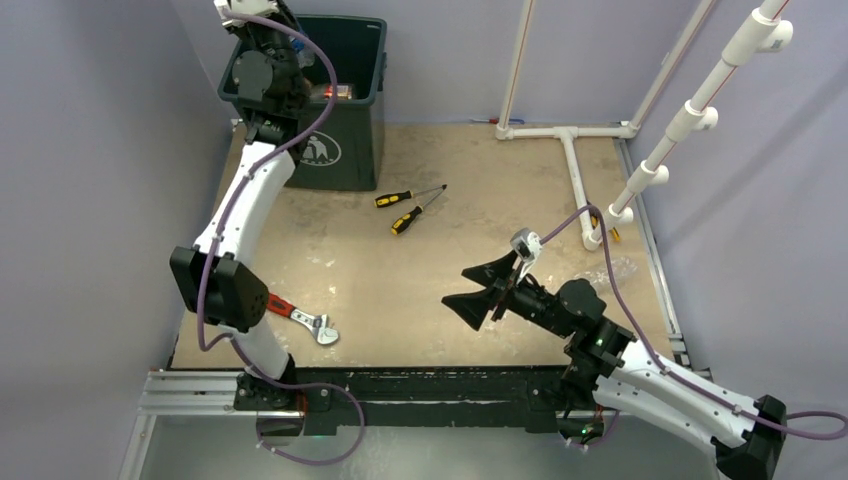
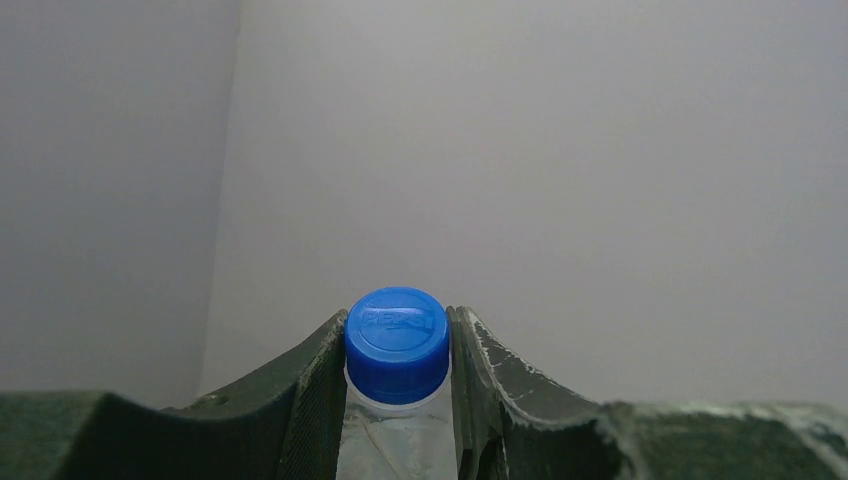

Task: Put the plastic bottles in the bin
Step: Place the plastic bottle in the trash bin, then pick up the plastic bottle at the center of the board.

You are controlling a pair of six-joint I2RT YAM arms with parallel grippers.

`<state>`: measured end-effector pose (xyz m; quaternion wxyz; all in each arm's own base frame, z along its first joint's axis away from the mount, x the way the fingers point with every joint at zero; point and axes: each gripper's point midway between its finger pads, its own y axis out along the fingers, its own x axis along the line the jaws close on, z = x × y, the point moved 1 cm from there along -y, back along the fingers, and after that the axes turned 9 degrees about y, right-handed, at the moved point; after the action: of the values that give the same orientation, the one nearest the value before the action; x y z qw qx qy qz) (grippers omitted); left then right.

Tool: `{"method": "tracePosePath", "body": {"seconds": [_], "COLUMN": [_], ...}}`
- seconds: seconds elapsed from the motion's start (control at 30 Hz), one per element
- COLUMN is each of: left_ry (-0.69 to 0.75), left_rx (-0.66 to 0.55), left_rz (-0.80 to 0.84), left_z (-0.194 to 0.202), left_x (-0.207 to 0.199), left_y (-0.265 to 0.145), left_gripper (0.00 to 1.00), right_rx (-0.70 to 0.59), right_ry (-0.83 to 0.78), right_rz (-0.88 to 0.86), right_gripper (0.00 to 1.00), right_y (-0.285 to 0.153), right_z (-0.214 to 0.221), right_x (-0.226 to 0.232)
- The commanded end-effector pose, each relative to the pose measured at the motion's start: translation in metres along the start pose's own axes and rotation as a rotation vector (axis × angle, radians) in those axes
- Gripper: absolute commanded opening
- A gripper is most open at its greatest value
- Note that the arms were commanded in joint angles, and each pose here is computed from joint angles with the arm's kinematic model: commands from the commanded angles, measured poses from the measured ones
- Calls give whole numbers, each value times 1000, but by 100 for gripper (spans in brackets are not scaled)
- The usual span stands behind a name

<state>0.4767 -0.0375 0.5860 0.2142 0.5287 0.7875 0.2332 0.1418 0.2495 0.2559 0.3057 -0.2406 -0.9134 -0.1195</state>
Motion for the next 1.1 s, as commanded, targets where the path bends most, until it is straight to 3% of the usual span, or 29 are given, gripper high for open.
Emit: {"method": "tracePosePath", "body": {"seconds": [0.0,0.3,0.33,0.37,0.43,0.47,0.67,0.83,1.07], "left_ry": [-197,-523,-536,-547,-552,-553,-582,-662,-756], "left_rx": [-61,164,191,213,232,231,146,131,314], "left_rz": [-105,-9,4,-3,-17,-26,-17,103,248], "left_z": [-1,97,104,108,108,103,31,-32,-35], "left_x": [34,11,8,7,9,12,32,42,51], "left_y": [24,24,23,23,22,22,12,-35,-144], "left_gripper": [0,0,16,44,87,90,96,98,98], "right_rx": [-29,-41,-44,-47,-58,-65,-105,-81,-79], "right_ry": [16,4,-1,-3,-8,-9,27,35,76], "right_rz": [7,53,57,65,77,82,161,322,704], "right_gripper": [99,99,99,99,99,99,99,99,99], "right_y": [-1,-1,-1,-1,-3,-5,-5,12,18], "right_z": [1,-4,-6,-7,-12,-14,-30,-43,-44], "right_x": [-4,-10,-10,-10,-10,-10,-14,-29,-82]}}
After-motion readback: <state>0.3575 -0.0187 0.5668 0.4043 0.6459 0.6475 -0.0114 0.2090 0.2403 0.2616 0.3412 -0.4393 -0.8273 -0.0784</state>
